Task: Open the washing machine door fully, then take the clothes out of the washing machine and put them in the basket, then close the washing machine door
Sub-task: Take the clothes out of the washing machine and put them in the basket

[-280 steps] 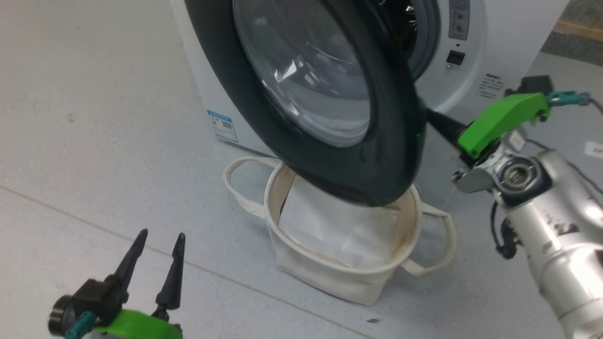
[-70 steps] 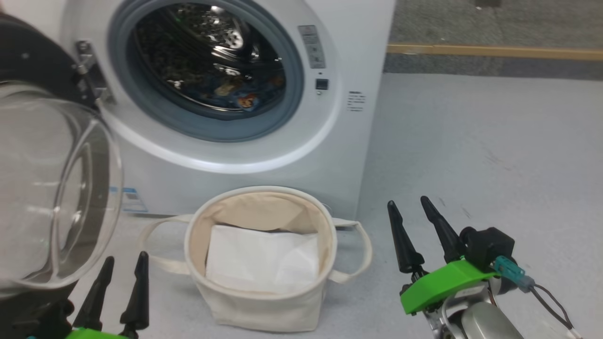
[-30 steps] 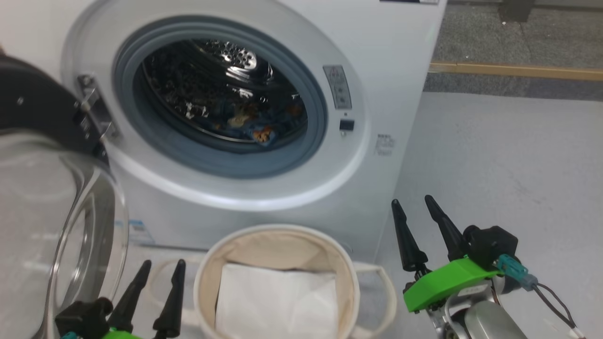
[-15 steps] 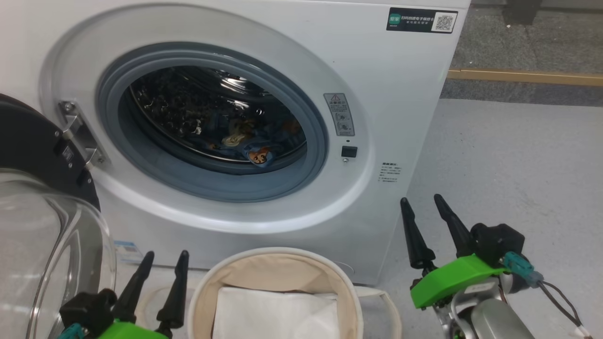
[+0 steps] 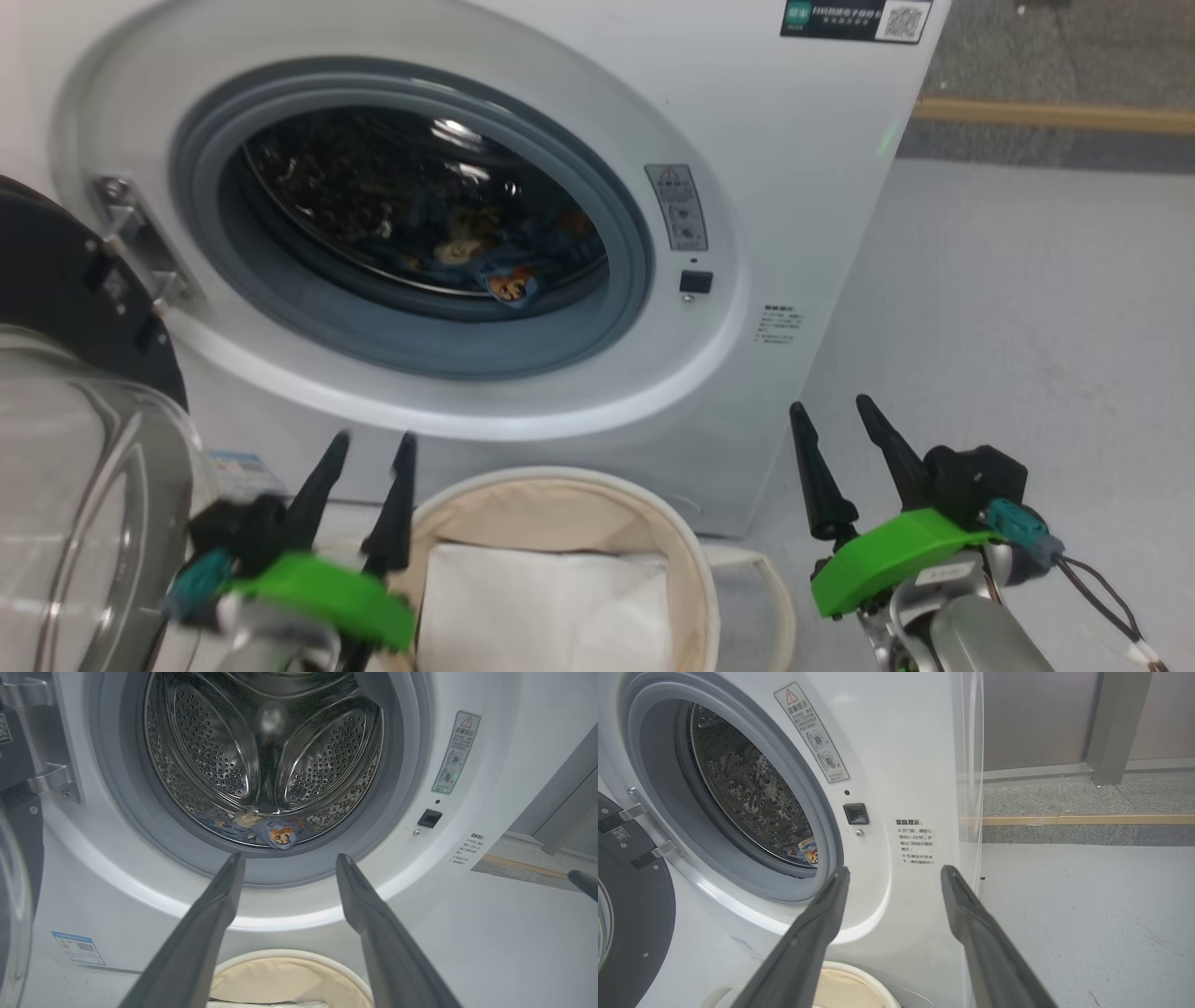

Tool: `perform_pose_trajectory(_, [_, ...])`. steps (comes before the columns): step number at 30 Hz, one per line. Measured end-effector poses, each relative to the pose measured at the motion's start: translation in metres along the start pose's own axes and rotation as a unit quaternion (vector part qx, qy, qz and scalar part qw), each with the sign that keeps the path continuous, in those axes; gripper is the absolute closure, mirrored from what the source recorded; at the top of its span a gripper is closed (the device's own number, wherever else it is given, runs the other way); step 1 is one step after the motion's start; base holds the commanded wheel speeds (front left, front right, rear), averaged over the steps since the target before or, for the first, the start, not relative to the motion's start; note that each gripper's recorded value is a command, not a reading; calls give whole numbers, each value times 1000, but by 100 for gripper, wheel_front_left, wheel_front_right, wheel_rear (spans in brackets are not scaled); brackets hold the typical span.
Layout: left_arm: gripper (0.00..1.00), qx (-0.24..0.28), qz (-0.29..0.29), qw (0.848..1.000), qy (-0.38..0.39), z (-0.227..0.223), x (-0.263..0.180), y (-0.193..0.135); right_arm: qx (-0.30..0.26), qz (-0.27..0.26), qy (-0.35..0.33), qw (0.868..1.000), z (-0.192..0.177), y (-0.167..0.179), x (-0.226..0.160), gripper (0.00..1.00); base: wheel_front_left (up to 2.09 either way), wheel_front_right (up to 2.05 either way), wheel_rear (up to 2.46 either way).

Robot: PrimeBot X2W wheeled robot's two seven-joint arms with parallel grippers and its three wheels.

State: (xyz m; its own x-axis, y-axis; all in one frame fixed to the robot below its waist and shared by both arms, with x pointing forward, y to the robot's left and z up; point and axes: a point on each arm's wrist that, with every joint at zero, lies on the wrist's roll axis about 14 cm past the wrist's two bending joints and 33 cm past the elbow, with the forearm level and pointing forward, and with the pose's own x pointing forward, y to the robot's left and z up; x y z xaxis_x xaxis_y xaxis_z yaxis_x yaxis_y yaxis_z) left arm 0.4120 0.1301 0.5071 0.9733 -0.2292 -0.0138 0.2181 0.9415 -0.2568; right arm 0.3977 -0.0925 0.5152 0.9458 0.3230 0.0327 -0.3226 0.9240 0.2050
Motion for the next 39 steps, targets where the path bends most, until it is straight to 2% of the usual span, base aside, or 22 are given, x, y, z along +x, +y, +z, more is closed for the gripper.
perform_pose_trajectory(9, [0,-6,-41,999,26,-12,68,-15,1,3,19,1000,-16,-5,13,0,0,0,0])
perform_pose_trajectory(22, [0,-51,-44,994,80,-45,172,-16,-14,-19,35,999,-40,-31,30,0,0,0,0])
perform_pose_trajectory(31, [0,-79,-58,986,136,-74,209,-30,-21,-46,44,998,-50,-52,26,0,0,0,0])
perform_pose_trajectory(39, [0,-76,-39,977,198,-107,220,-12,-30,-42,28,998,-42,-51,27,0,0,0,0])
